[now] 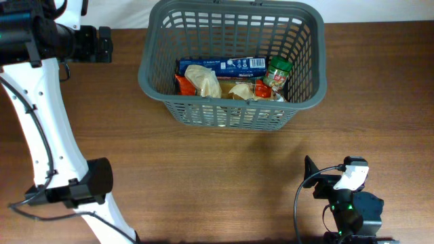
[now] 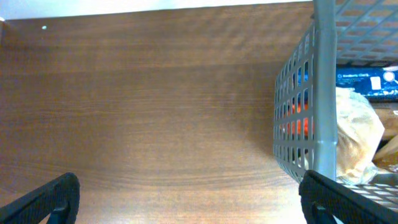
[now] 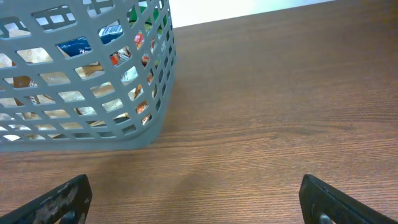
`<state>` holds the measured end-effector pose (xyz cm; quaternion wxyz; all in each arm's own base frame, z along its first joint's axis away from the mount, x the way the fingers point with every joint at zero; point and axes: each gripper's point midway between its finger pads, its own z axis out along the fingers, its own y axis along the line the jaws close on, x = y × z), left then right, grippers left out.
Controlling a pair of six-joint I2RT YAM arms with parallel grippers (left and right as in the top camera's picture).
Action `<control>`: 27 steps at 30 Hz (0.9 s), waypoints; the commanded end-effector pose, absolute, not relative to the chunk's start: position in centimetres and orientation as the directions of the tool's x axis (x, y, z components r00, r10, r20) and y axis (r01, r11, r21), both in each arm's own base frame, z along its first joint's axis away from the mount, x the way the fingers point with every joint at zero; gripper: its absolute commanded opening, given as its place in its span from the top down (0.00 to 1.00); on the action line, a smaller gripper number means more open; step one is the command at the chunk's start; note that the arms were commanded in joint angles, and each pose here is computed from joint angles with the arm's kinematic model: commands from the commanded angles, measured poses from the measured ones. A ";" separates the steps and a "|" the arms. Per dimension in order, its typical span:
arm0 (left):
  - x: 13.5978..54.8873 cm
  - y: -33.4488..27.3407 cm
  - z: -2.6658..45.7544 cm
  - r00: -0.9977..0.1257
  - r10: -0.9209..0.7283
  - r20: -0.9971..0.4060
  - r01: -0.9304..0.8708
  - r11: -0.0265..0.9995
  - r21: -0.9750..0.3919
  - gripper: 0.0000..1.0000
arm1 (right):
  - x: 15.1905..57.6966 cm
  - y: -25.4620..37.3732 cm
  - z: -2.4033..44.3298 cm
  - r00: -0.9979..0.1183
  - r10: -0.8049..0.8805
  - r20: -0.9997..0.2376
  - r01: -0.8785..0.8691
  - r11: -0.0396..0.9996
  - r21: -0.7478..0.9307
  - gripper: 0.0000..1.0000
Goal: Pack container
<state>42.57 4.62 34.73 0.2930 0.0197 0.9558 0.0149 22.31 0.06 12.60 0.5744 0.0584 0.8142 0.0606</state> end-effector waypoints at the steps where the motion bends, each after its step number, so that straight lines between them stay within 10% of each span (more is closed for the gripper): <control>1: 37.3 3.7 36.9 -0.824 0.034 -0.566 0.027 0.999 0.022 0.01 | 22.3 0.0 12.4 -0.329 0.170 -0.929 0.033 0.985 0.169 0.01; 5: 31.9 4.7 36.2 -0.805 0.047 -0.592 -0.025 0.993 0.112 0.01 | 22.3 0.0 12.4 -0.329 0.170 -0.929 0.033 0.985 0.169 0.01; 14: 26.5 0.2 34.2 -0.254 0.114 -0.961 0.091 0.991 0.093 0.01 | 22.3 0.0 12.4 -0.329 0.170 -0.929 0.032 0.985 0.169 0.01; 27: 25.1 -2.2 18.5 -0.085 0.134 -0.987 0.194 0.974 0.116 0.01 | 22.3 0.0 12.4 -0.329 0.170 -0.929 0.032 0.985 0.169 0.01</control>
